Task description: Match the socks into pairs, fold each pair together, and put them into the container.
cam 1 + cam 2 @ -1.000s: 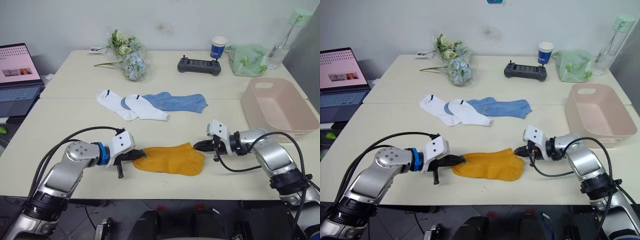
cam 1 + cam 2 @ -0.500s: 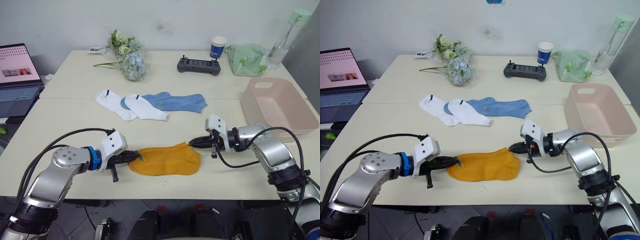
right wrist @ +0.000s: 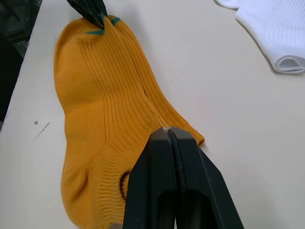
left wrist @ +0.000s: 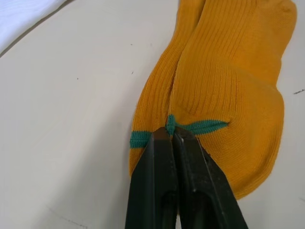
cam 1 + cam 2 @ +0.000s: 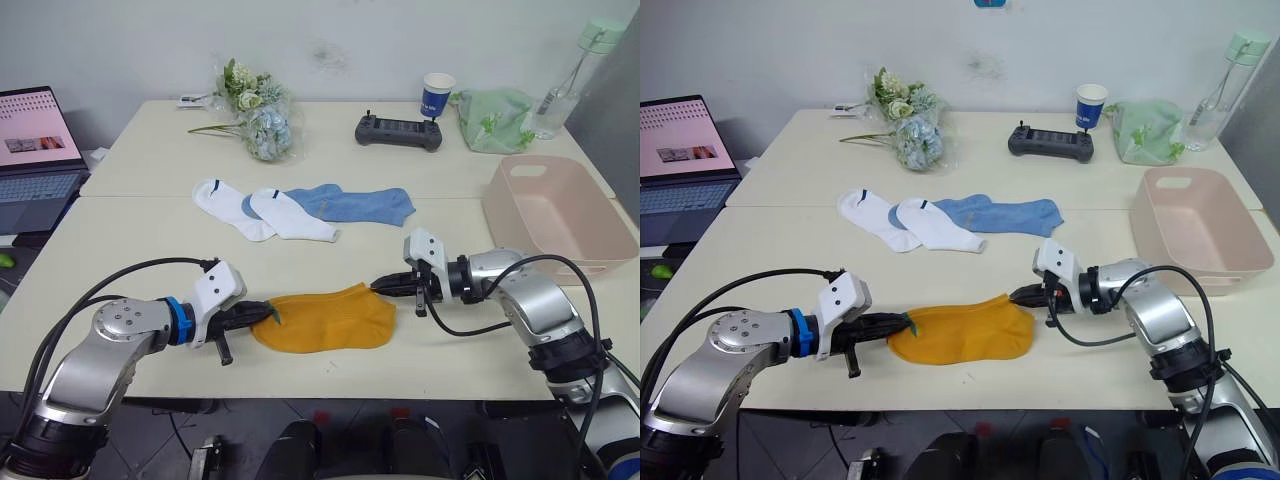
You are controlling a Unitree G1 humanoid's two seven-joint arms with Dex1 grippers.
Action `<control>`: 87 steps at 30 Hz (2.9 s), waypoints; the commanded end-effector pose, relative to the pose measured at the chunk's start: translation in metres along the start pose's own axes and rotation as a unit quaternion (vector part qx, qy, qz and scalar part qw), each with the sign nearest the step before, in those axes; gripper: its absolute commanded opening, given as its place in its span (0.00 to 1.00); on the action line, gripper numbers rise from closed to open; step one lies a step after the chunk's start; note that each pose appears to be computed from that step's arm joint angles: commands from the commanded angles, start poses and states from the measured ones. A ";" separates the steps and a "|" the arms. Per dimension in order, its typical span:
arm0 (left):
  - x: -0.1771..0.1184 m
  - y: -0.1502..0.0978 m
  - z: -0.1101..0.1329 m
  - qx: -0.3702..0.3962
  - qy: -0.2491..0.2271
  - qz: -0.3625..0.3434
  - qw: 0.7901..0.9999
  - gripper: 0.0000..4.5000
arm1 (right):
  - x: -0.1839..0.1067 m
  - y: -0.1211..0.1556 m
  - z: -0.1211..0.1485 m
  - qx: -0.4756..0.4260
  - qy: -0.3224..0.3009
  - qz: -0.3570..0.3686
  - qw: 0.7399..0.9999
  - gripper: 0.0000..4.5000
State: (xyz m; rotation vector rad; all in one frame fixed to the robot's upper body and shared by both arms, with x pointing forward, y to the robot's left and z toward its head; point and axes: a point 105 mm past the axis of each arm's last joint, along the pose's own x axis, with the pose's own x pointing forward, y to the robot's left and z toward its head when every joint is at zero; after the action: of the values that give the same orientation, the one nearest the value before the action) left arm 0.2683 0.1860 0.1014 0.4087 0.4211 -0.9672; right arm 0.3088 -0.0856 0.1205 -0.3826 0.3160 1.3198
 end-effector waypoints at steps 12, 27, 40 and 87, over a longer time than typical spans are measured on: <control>-0.012 0.004 0.000 -0.020 -0.013 -0.005 1.000 0.49 | 0.001 0.005 0.016 -0.030 -0.010 0.005 0.999 0.00; 0.011 0.005 -0.006 -0.056 -0.022 -0.026 0.998 0.49 | 0.003 0.011 0.018 -0.027 -0.008 0.015 0.999 0.00; 0.010 0.000 0.000 -0.055 -0.032 -0.049 0.997 0.49 | 0.003 0.013 0.017 -0.026 -0.007 0.015 1.000 0.00; -0.003 0.001 0.014 0.030 -0.031 -0.021 0.999 0.01 | -0.005 0.019 0.025 -0.029 -0.018 0.023 0.999 0.00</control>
State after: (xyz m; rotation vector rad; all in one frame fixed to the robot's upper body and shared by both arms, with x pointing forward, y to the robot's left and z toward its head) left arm 0.2681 0.1787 0.1057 0.3823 0.3878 -1.0463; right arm 0.2915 -0.0771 0.1325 -0.4022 0.3071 1.3748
